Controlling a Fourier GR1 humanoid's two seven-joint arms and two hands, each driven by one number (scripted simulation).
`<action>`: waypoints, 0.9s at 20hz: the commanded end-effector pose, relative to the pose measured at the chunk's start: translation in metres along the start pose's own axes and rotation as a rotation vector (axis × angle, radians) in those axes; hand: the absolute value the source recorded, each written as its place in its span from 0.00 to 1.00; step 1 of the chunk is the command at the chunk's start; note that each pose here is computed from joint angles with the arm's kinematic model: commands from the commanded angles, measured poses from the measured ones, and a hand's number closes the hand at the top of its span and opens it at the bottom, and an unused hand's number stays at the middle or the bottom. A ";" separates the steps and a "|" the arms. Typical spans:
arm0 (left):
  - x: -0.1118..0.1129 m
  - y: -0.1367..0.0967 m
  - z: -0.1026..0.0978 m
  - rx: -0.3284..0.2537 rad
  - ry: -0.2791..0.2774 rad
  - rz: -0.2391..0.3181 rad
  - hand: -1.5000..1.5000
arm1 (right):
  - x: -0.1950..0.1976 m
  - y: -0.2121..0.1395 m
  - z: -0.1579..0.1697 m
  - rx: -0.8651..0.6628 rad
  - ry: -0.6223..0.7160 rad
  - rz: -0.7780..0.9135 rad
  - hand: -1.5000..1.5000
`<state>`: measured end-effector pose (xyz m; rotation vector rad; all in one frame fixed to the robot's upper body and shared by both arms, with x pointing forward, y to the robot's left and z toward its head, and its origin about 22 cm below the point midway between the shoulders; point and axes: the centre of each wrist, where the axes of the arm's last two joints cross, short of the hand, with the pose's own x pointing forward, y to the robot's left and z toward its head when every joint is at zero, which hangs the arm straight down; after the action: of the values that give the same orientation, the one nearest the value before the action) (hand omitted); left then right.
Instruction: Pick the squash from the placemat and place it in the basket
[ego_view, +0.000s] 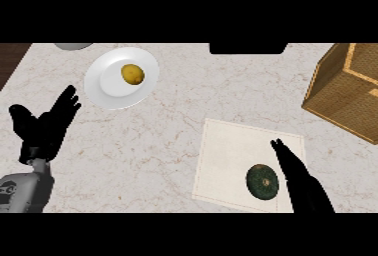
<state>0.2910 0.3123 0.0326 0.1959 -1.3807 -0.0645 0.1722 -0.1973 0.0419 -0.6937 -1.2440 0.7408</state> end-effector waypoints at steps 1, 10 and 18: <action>0.010 0.006 0.005 0.008 -0.016 -0.006 0.50 | -0.003 0.005 -0.007 -0.005 0.028 0.033 0.00; -0.004 0.000 0.002 -0.005 0.000 0.006 0.50 | -0.004 0.033 -0.015 0.050 0.040 0.126 1.00; 0.004 0.001 0.008 -0.006 0.008 -0.019 0.50 | -0.004 0.053 -0.029 0.067 0.012 0.201 1.00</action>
<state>0.2906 0.3167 0.0312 0.1969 -1.3820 -0.0752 0.1937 -0.1781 0.0114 -0.7757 -1.1650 0.9021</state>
